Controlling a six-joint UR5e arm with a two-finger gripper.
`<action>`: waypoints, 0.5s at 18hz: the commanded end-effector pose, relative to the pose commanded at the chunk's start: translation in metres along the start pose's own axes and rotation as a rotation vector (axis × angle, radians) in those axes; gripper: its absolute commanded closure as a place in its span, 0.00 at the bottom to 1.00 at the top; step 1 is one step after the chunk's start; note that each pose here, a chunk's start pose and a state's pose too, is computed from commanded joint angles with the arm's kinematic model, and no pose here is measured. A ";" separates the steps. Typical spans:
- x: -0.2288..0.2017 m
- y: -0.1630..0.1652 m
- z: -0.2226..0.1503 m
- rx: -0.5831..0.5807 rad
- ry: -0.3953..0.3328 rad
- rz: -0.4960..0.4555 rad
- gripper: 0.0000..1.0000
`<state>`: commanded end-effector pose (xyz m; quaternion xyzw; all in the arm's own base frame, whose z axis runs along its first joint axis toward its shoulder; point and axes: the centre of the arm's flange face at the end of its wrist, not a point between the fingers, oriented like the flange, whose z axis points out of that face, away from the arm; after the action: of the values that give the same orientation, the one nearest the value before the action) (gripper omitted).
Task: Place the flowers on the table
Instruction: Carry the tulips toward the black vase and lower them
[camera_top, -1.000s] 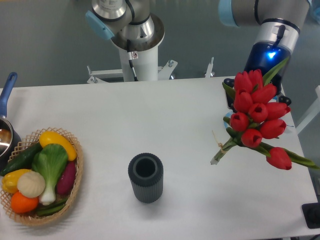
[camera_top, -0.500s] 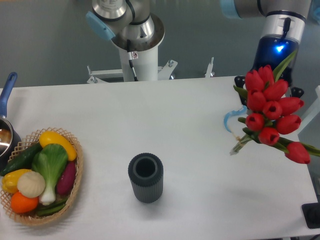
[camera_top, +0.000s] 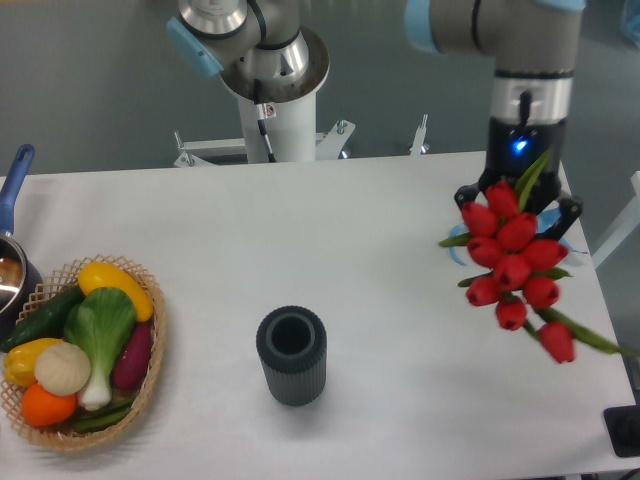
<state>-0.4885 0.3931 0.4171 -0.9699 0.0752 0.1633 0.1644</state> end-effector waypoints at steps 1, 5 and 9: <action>0.003 -0.001 0.009 -0.045 0.002 0.038 0.70; 0.022 -0.016 0.059 -0.173 0.049 0.125 0.70; 0.040 -0.018 0.123 -0.238 0.128 0.190 0.70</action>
<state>-0.4838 0.4482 0.2991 -0.9794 0.1570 0.1238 0.0270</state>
